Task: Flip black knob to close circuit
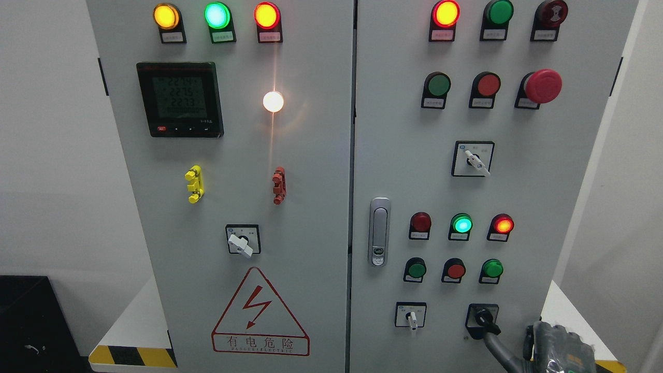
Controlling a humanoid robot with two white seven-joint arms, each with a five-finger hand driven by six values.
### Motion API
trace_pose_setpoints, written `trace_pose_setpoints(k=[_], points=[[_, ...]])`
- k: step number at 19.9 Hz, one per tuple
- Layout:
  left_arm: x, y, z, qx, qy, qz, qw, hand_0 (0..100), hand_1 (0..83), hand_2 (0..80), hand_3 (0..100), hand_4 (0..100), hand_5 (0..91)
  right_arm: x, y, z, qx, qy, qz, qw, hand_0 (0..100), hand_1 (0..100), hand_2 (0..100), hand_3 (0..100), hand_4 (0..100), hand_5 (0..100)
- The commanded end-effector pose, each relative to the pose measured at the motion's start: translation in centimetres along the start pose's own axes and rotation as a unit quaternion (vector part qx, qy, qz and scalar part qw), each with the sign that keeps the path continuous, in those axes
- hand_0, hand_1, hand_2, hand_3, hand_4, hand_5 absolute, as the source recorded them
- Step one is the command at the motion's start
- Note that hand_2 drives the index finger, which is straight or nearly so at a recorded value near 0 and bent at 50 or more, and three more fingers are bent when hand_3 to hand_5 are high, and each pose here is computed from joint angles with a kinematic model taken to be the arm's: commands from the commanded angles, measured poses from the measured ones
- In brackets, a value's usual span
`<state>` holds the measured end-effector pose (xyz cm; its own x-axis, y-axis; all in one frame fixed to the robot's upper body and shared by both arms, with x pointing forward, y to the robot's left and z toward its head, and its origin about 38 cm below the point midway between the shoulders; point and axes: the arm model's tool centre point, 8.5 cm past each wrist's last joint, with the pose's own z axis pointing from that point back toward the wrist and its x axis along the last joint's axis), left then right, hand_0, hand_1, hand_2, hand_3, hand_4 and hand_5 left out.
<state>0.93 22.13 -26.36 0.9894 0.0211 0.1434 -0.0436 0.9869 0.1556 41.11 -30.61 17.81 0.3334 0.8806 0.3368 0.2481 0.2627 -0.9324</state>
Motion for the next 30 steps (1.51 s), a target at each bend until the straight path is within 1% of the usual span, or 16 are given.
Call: trace_pose_setpoints(k=[1,8,20,27,30], points=[[0.0,0.0,0.0,0.001,0.0,0.0,1.0,12,55.6,0.0,0,0,0.0,0.0,-0.5,0.0,-0.008,-0.001,-0.003,1.0,0,0,89,100,98,96],[0.0,0.0,0.0,0.0,0.0,0.0,1.0,12,55.6,0.0,0,0,0.0,0.5,-0.9,0.3,-0.015,-0.009,-0.006,1.0,0,0,89,100,98,96],[0.0,0.0,0.0,0.0,0.0,0.0,1.0,12,55.6,0.0,0,0,0.0,2.9,0.7,1.4,0.004,-0.046,0.0,0.999,0,0,88,100,98,96],[0.0,0.0,0.0,0.0,-0.001,0.0,1.0,12,55.6,0.0,0,0,0.0,4.4,1.8,2.4,0.016,-0.078,0.005,0.997,0,0,88,100,98,96],[0.0,0.0,0.0,0.0,0.0,0.0,1.0,12,55.6,0.0,0,0,0.0,4.3,1.7,2.6,0.008,-0.078,0.001,0.997,0,0,88,100,97,96]])
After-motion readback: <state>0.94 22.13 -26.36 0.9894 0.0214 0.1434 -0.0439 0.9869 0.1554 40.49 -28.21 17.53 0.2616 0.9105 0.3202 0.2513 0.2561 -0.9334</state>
